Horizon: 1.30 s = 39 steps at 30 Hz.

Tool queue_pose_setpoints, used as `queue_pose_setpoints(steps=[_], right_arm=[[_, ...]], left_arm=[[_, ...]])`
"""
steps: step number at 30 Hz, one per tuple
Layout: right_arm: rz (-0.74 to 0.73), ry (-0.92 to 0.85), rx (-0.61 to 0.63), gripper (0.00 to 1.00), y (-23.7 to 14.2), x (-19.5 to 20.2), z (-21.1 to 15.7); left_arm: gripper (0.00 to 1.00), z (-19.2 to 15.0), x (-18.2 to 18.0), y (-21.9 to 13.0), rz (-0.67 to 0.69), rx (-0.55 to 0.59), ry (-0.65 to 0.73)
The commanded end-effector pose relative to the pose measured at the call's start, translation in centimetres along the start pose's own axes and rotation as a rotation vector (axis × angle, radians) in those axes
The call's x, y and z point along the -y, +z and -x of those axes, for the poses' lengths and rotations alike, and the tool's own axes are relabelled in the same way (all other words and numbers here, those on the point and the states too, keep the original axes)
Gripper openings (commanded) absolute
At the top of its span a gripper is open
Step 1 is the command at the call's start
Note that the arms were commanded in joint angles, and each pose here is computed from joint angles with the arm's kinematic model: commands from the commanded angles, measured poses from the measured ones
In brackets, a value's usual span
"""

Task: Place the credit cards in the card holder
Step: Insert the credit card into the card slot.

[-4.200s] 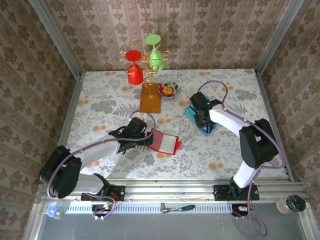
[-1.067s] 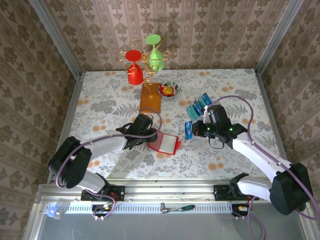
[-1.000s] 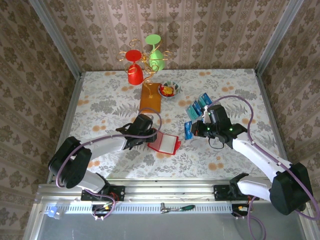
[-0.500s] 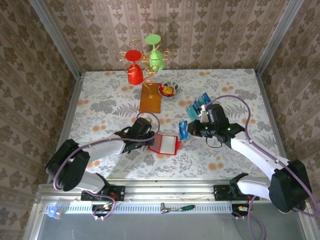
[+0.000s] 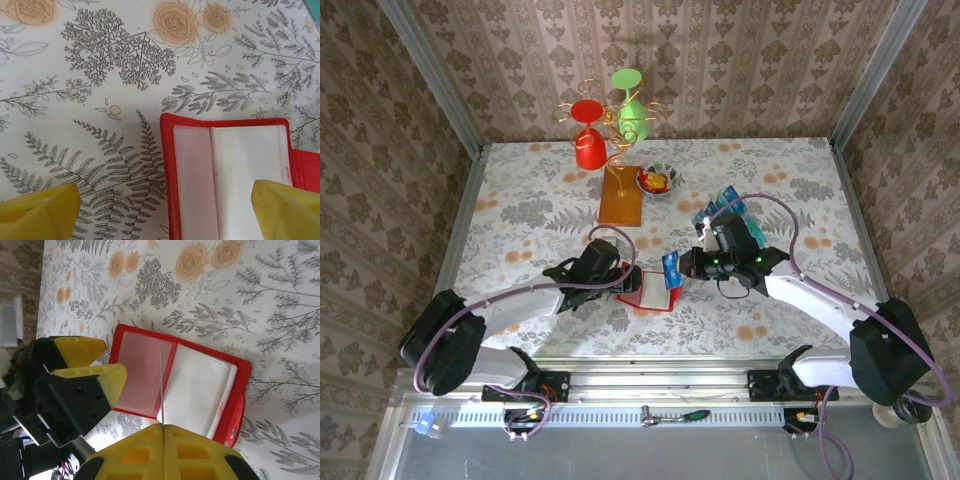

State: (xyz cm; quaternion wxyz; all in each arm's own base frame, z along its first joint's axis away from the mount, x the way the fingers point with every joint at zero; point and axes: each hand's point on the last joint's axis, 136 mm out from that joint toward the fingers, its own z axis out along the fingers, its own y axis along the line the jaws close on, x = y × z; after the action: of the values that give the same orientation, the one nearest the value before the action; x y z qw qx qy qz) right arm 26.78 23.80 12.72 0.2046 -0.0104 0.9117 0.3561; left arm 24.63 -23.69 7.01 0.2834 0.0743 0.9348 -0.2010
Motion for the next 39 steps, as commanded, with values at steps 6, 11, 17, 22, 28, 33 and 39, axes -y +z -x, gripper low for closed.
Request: queue_pose_setpoints(steps=[6, 11, 17, 22, 28, 33, 39], right_arm=[[0.023, -0.017, -0.033, 0.0, 3.6, -2.2, -0.2], [0.029, -0.024, -0.059, 0.0, 5.5, -3.1, -0.4], [0.02, -0.03, -0.071, 0.0, 6.7, -3.5, -0.5], [-0.001, -0.024, -0.089, 0.0, 7.9, -2.8, -0.8], [-0.017, -0.023, -0.118, 0.0, 9.5, -2.2, -1.0], [-0.054, -0.018, -0.151, 0.0, 10.3, -1.0, -1.8], [-0.067, -0.012, -0.162, 0.0, 10.3, -0.4, -2.4]], left_arm=[[1.0, 0.1, -1.7, -1.6, 0.062, 0.033, 0.004], [1.0, 0.0, -3.2, -2.5, 0.119, 0.046, -0.022], [1.0, -0.4, -4.8, -3.0, 0.164, 0.041, -0.039], [1.0, -0.5, -5.3, -3.1, 0.17, 0.041, -0.044], [1.0, -0.6, -5.3, -2.8, 0.165, 0.028, -0.031], [1.0, -0.6, -5.1, -2.4, 0.167, 0.005, 0.0], [1.0, -0.9, -4.8, -1.4, 0.171, -0.029, 0.049]])
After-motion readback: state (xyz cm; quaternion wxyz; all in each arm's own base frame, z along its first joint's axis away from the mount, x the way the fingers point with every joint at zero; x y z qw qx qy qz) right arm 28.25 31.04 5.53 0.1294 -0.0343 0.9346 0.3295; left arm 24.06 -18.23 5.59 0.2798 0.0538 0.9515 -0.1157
